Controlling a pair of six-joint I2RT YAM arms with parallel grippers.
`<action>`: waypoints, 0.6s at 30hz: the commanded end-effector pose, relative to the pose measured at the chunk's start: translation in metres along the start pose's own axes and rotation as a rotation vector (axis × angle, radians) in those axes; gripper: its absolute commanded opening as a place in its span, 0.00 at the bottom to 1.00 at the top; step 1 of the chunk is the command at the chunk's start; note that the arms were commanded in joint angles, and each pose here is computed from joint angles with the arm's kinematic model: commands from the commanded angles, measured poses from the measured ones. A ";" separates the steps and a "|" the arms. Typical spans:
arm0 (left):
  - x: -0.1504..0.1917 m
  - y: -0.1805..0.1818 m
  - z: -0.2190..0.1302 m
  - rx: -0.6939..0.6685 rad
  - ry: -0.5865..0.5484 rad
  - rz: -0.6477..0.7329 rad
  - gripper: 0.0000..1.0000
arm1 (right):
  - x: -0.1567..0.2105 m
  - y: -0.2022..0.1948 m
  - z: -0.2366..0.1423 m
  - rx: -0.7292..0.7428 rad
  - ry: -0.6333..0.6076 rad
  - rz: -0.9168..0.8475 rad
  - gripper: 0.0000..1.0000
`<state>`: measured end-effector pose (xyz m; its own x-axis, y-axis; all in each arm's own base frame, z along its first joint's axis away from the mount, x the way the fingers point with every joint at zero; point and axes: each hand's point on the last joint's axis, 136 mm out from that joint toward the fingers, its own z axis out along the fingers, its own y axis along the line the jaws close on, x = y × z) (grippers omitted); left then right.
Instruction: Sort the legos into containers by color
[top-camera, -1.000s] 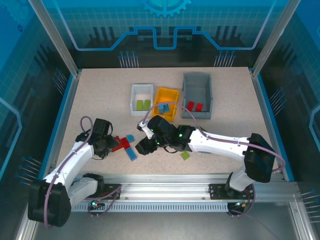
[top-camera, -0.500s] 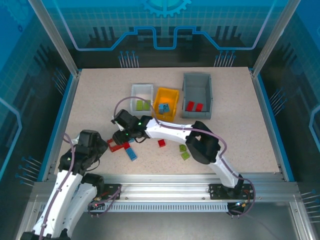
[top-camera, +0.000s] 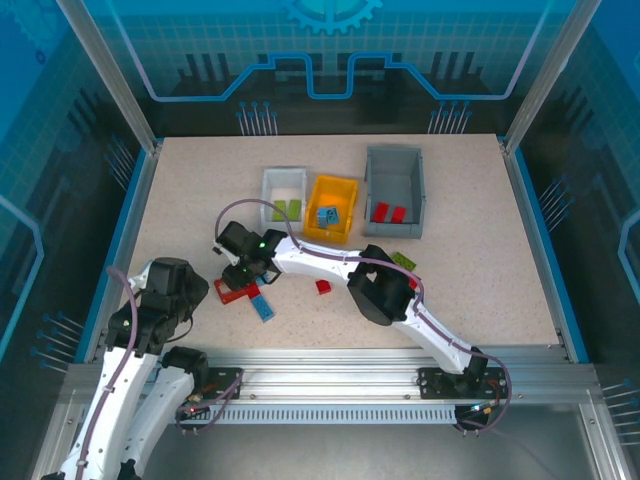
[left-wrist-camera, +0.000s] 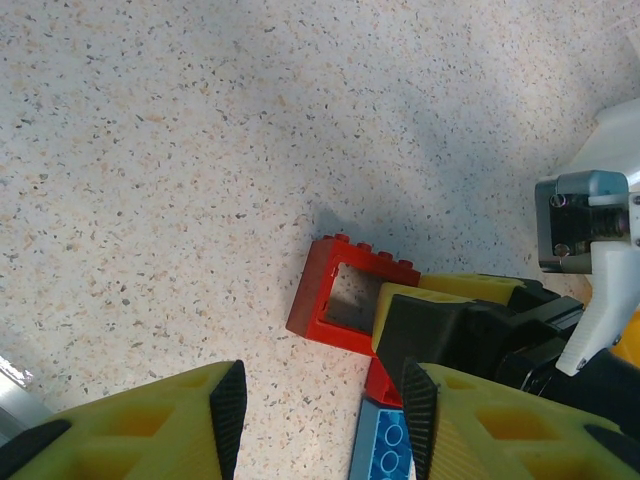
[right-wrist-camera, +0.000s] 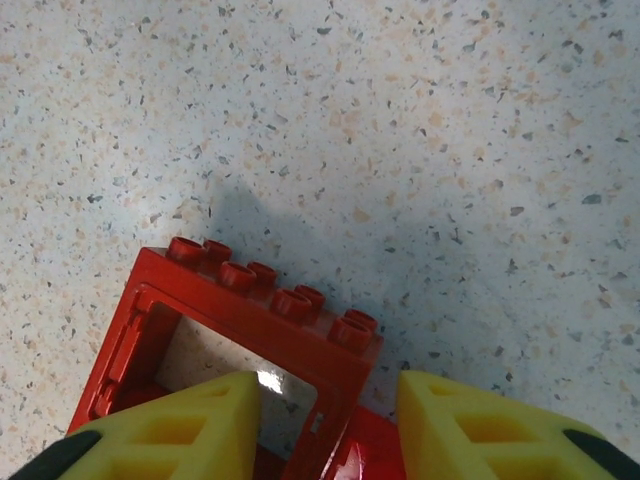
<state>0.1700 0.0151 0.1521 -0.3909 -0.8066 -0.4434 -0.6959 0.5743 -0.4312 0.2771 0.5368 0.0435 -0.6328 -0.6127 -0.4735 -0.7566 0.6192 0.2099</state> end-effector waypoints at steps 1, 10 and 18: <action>-0.007 0.002 -0.007 -0.010 -0.027 -0.014 0.48 | 0.011 -0.005 0.008 0.001 0.056 -0.009 0.40; -0.005 0.000 -0.005 -0.006 -0.016 -0.007 0.48 | 0.002 -0.006 0.017 0.005 0.043 0.006 0.26; -0.001 0.002 -0.001 -0.009 -0.004 -0.003 0.48 | -0.024 -0.002 -0.003 0.003 -0.032 0.041 0.14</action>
<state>0.1702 0.0150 0.1523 -0.3913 -0.8065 -0.4433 -0.6952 0.5746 -0.4319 0.2853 0.5491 0.0446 -0.6402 -0.5993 -0.4806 -0.7490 0.6259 0.2173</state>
